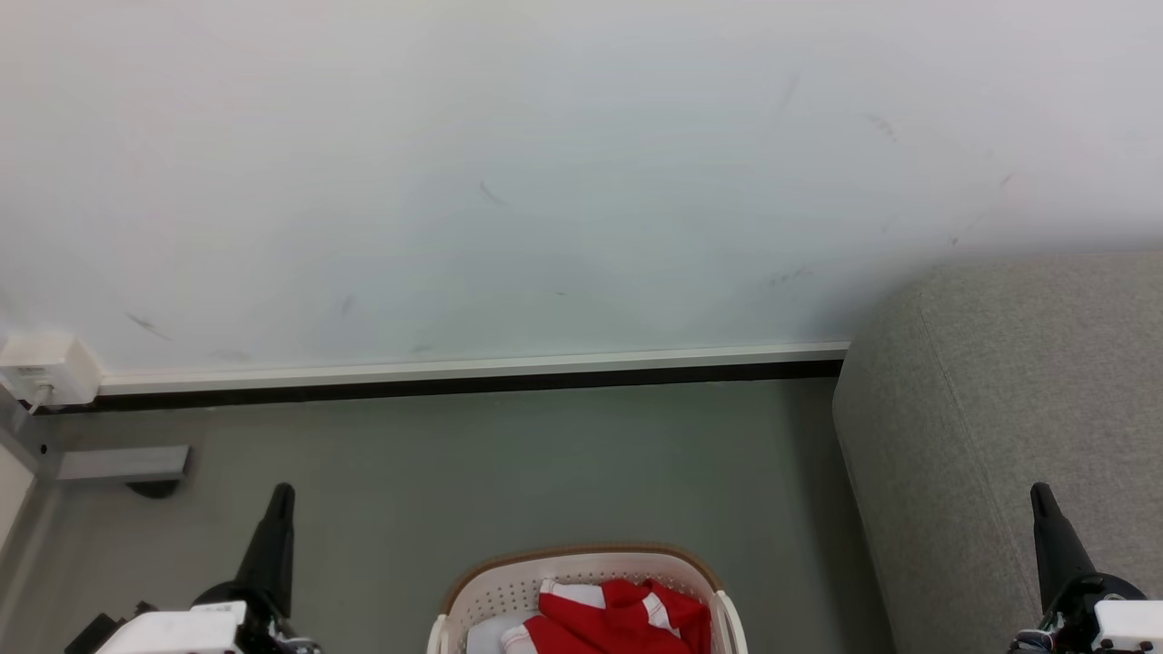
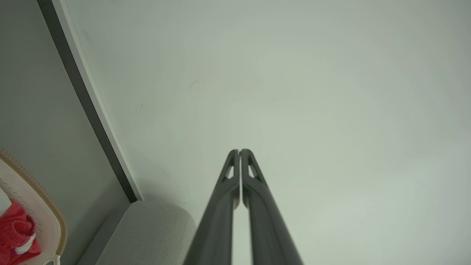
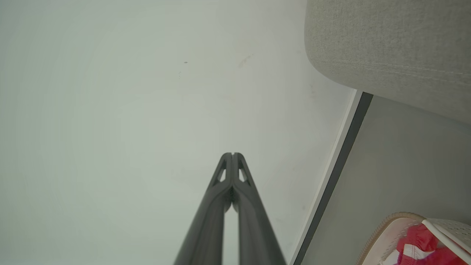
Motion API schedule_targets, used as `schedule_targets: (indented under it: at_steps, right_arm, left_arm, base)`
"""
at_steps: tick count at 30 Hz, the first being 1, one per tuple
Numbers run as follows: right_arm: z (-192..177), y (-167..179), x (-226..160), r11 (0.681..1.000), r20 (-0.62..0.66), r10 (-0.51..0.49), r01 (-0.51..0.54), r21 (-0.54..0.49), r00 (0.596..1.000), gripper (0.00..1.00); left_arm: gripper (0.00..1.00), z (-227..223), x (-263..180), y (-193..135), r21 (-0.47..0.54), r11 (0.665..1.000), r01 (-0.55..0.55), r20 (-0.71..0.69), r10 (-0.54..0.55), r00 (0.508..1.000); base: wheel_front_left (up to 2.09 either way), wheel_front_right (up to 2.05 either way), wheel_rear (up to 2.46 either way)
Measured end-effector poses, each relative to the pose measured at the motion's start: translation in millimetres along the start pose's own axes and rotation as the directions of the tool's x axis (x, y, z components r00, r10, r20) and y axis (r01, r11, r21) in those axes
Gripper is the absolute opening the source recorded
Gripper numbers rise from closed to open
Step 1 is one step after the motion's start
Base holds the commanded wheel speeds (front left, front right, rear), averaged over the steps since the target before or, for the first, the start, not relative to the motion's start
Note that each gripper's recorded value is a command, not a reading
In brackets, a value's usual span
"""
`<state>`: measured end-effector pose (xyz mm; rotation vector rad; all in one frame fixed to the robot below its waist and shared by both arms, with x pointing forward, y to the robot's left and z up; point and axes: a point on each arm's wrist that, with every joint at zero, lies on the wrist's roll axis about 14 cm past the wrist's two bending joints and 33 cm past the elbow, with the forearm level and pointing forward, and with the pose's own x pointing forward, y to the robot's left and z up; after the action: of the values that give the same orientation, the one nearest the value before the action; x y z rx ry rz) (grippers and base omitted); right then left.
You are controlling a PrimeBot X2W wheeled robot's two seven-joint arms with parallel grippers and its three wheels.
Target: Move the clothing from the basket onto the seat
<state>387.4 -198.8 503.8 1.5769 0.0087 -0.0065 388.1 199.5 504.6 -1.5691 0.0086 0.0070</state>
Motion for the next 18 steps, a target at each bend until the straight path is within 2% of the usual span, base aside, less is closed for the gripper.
schedule_targets:
  at_steps: [18]
  right_arm:
    - [0.0, 0.0, 0.0, 1.0, 0.0, 0.0, 0.0, 0.0, 1.0, 0.0]
  left_arm:
    - [0.0, 0.0, 0.0, 0.0, 0.0, 1.0, 0.0, 0.0, 0.0, 1.0]
  base:
    - [0.0, 0.0, 0.0]
